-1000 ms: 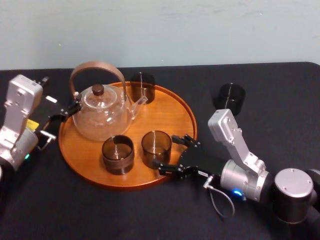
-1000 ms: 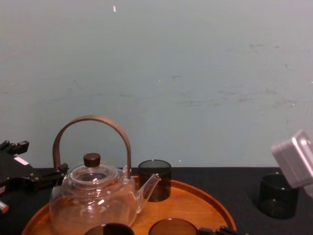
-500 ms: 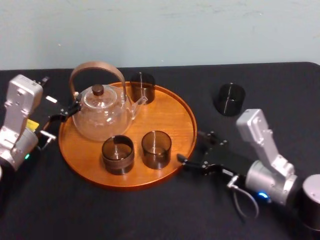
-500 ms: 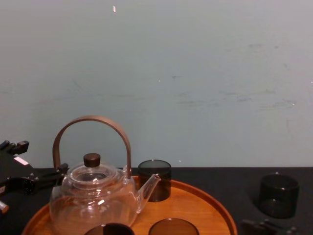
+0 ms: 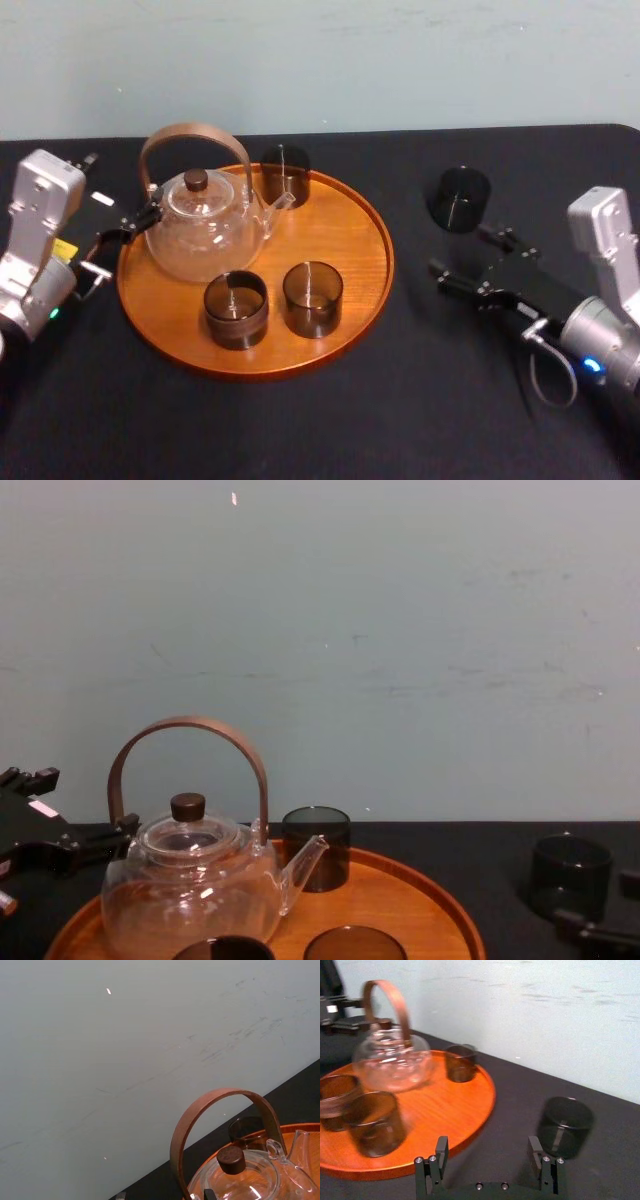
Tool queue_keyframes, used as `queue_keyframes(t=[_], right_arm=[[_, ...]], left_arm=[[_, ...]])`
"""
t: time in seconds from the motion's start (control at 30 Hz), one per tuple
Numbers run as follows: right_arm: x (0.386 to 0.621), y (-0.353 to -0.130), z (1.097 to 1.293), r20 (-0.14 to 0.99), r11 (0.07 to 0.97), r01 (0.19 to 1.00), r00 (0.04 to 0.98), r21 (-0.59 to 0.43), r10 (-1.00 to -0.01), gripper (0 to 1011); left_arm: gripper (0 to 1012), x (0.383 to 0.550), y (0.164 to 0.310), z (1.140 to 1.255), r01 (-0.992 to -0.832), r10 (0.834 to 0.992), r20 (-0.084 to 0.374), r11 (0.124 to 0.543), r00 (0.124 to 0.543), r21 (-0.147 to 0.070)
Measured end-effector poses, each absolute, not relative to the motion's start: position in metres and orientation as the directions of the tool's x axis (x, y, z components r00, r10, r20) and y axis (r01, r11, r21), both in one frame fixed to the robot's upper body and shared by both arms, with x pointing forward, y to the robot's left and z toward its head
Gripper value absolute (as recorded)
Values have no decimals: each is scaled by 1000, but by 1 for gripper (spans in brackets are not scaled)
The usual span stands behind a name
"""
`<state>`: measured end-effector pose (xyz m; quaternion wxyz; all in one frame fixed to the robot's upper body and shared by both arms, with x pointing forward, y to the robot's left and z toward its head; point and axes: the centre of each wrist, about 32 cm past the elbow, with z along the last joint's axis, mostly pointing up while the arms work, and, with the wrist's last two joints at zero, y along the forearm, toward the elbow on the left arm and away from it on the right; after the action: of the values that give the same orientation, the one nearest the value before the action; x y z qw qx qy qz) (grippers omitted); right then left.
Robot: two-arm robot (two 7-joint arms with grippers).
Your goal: Pick up the glass from the table and place it on the tray.
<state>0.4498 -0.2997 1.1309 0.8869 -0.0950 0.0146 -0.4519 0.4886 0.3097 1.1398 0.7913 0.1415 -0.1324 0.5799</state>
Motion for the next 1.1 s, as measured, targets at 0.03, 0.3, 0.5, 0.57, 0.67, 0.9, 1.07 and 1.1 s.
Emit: queue_keyframes(t=[0.03,0.3,0.5,0.57,0.67,0.9,1.07,1.1], right_arm=[[451,-304,1131,58,558,810,575,-180,-816,1002],[457,-318,1130,47,503,847,517,-174,-854,1002],[467,-327,1127,36,457,872,470,-179,-882,1002],[470,-329,1127,33,448,876,460,-181,-887,1002],[475,-330,1127,26,436,880,448,-186,-893,1002],[488,-331,1128,18,427,884,438,-193,-899,1003],[497,-331,1128,11,429,882,439,-195,-898,1002],[498,-331,1128,10,429,882,439,-195,-898,1002]], left_arm=[[1009,489,310,1140,-955,880,374,287,292,70],[1009,489,310,1140,-955,880,374,287,292,70],[1009,489,310,1140,-955,880,374,287,292,70],[1009,489,310,1140,-955,880,374,287,292,70],[1010,489,310,1140,-955,880,374,287,292,70],[1010,489,310,1140,-955,880,374,287,292,70],[1010,489,310,1140,-955,880,374,287,292,70],[1010,489,310,1140,-955,880,374,287,292,70]])
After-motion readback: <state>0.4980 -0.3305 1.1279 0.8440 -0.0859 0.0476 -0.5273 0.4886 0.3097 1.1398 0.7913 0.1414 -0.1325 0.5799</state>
